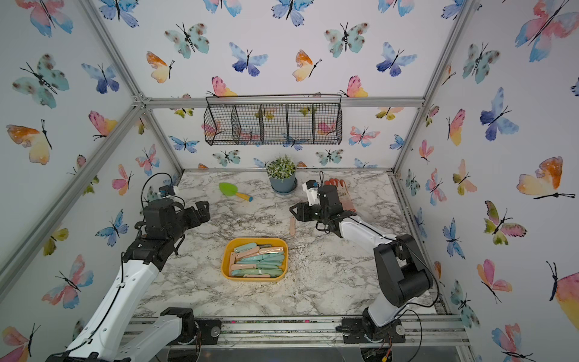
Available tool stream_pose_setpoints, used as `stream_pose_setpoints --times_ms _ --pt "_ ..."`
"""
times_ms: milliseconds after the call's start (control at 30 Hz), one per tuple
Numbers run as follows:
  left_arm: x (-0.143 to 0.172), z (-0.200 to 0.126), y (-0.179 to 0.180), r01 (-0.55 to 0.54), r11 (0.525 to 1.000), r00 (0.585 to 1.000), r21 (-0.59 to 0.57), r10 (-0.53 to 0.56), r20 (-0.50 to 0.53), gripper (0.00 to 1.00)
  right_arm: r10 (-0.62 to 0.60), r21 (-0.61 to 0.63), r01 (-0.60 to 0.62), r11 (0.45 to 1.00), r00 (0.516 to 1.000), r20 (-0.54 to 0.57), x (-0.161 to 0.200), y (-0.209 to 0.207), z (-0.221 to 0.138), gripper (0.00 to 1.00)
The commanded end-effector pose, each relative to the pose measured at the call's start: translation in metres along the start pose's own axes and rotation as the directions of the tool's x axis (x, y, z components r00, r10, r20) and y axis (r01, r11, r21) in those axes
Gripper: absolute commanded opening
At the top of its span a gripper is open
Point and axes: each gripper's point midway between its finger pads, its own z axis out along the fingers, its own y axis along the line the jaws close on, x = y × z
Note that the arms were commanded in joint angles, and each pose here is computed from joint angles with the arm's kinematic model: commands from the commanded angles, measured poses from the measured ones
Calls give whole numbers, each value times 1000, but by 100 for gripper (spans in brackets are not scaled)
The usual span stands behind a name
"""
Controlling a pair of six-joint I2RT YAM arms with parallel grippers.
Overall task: Take the fruit knife out of the storage box
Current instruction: Pick up the fruit knife from the storage box.
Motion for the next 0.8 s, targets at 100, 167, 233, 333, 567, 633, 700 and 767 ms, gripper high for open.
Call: stream_pose_setpoints --times_ms 100,167,233,333,567,633,700,767 --pt "9 3 0 2 1000 999 -1 -2 -36 98 -377 -170 363 916 924 -59 13 78 -4 61" --pt "11 4 -2 17 1000 999 11 -17 -42 98 -455 -231 430 873 888 -69 24 100 -1 60" --pt "11 5 -4 33 999 998 21 -32 -48 98 -515 -276 476 835 853 -89 38 117 3 59" --pt "10 4 -6 42 999 998 33 -40 -49 98 -598 -321 533 783 786 -154 64 133 12 58" --pt "14 9 1 15 1000 998 -7 -15 -59 98 -690 -316 613 724 638 -341 116 125 38 55" --pt "17 12 3 11 1000 997 -21 -12 -79 98 -703 -298 640 708 598 -386 125 118 44 53" --pt "20 13 4 10 1000 995 -28 -13 -99 98 -704 -276 661 698 564 -431 131 111 49 52" --pt "21 13 5 8 999 994 -32 -11 -106 98 -696 -243 676 695 551 -460 133 102 53 53"
